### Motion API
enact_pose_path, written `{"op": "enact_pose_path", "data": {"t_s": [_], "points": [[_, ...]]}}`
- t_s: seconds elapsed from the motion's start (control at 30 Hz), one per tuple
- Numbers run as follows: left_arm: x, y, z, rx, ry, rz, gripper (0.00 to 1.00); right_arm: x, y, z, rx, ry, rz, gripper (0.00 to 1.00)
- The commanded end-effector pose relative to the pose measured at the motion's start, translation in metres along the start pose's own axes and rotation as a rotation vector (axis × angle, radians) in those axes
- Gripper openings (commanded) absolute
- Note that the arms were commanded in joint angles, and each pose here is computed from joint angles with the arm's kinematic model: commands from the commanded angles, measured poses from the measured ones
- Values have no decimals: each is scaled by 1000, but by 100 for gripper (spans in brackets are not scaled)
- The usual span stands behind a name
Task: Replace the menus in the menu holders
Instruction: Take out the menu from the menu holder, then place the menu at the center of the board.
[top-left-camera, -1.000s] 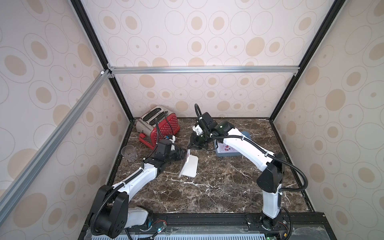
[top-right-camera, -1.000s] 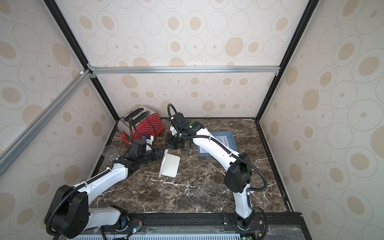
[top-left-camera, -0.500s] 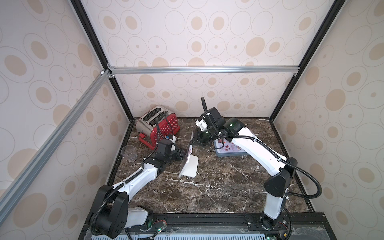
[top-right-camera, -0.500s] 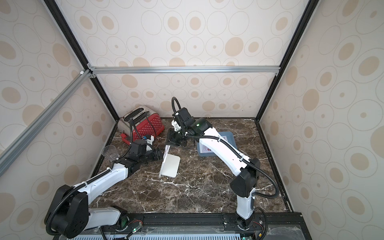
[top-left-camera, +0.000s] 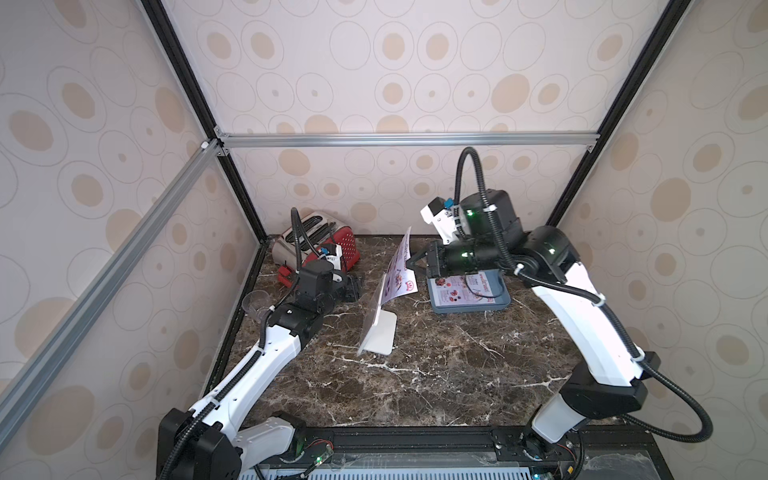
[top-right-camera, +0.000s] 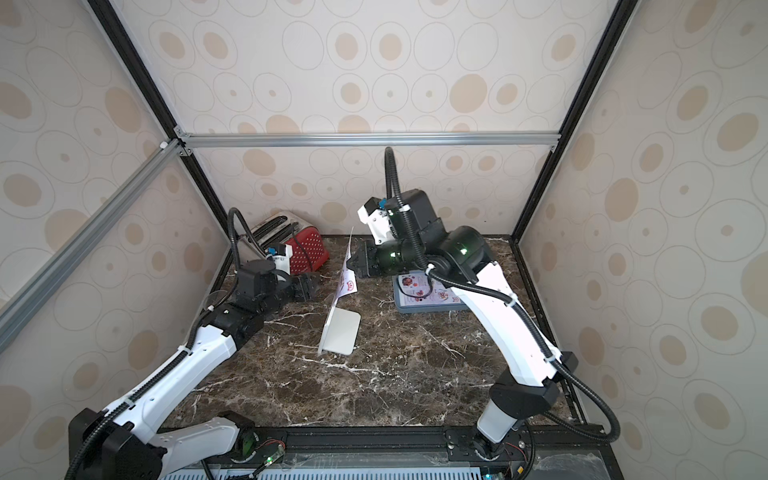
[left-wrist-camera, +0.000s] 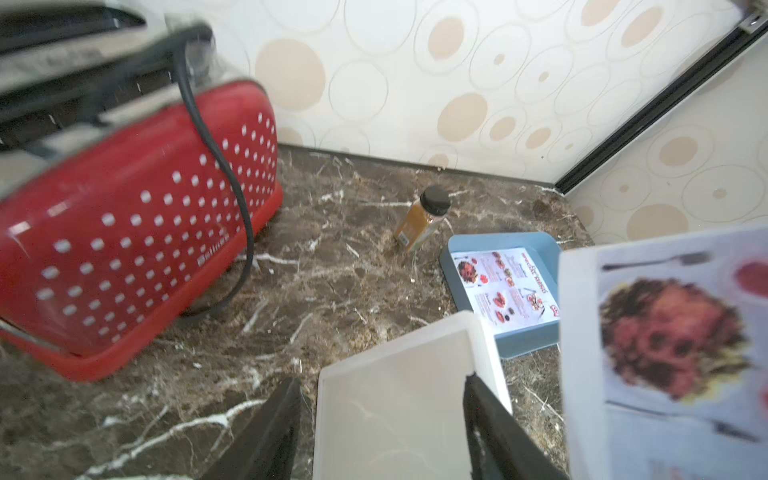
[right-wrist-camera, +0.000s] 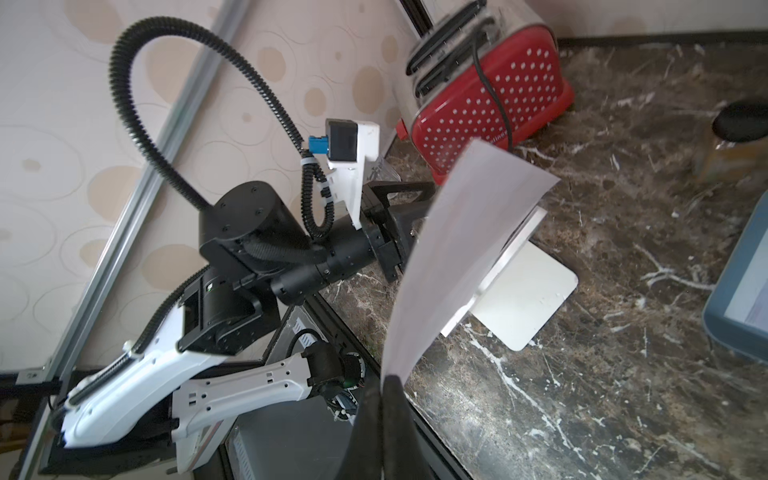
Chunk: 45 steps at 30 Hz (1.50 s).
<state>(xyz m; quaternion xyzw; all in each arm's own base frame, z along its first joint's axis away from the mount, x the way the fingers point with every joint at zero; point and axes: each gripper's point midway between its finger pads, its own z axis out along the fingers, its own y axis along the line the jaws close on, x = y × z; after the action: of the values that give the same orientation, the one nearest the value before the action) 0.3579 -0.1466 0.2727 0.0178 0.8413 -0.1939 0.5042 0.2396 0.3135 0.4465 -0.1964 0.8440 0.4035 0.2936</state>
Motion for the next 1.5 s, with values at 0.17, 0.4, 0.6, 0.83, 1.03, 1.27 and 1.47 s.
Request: {"op": "enact_pose_path", "data": {"t_s": [0.17, 0.4, 0.6, 0.83, 1.03, 1.27, 1.47], "points": [[-65, -60, -37, 205, -37, 315, 69, 39, -33, -50, 193, 86, -384, 0], [-88, -139, -77, 628, -78, 548, 69, 63, -56, -63, 269, 165, -588, 0], [-67, -185, -101, 911, -89, 721, 80, 89, -50, -66, 166, 240, -763, 0], [-48, -202, -112, 1120, -40, 690, 81, 103, -41, -66, 67, 265, -850, 0], [-25, -202, -115, 1215, 41, 636, 75, 98, -38, -61, 52, 247, -879, 0], [-18, -203, -128, 1282, 59, 614, 67, 80, -44, -59, 128, 219, -891, 0], [-20, -197, -124, 1195, 23, 684, 70, 76, -73, -65, 294, 298, -933, 0]]}}
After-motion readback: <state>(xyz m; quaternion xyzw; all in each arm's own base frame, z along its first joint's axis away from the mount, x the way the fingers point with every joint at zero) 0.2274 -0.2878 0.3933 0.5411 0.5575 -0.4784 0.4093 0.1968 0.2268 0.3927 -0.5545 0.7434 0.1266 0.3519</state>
